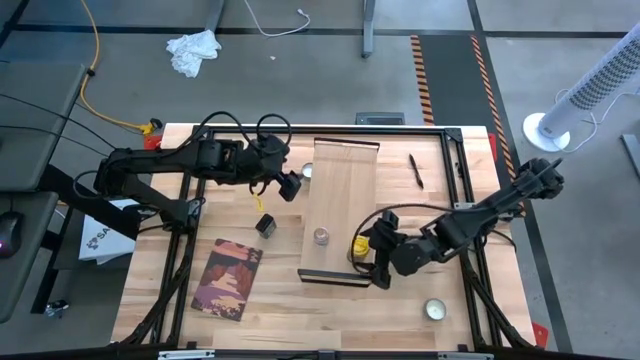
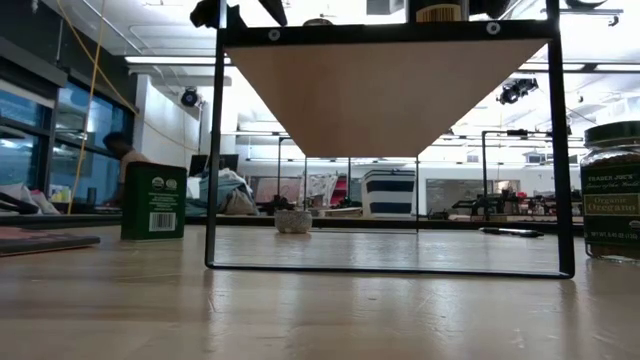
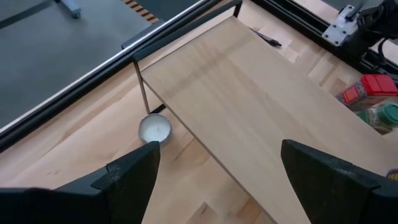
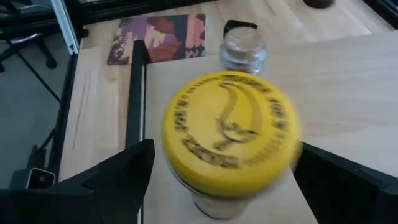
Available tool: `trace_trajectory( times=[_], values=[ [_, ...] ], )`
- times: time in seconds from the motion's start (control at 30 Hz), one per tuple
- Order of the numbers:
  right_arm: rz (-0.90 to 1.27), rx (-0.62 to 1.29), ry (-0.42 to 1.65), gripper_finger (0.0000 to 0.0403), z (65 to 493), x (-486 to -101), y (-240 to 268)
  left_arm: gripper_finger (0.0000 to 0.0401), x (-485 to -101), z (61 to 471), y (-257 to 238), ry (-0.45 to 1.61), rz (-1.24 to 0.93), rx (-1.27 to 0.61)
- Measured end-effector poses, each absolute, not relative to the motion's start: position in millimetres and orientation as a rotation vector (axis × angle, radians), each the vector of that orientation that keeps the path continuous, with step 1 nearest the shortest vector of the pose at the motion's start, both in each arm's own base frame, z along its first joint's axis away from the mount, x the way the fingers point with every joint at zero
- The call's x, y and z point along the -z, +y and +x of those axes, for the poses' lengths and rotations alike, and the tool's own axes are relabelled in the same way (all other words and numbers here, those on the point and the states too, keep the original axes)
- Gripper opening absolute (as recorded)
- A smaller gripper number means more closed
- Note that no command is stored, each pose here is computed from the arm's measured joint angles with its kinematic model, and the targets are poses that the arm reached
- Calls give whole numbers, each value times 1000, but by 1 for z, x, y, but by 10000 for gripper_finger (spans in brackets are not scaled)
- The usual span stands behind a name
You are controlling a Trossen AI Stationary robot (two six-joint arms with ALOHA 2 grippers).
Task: Shelf spices
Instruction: Remove the yellow seasoning can from the shelf
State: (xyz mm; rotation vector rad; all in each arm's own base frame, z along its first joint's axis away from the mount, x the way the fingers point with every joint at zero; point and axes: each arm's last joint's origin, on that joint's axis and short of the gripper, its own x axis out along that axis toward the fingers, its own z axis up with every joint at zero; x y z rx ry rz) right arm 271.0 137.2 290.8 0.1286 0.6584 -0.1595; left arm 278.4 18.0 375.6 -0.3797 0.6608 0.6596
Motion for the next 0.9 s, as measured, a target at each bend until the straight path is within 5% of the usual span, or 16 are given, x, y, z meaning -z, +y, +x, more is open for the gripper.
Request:
trace_trajectory(
  times=[0.13,0.4,0.73,0.9],
  values=[
    [139,145,698,340,279,-282,136,331,-376,278,18,655,-372,-675],
    [158,192,644,187,268,-299,125,331,-376,278,19,650,-366,-686],
    [161,521,792,191,202,-371,77,331,-377,278,20,627,-345,-729],
    [281,784,846,190,182,-361,66,331,-377,278,26,622,-348,-754]
  ],
)
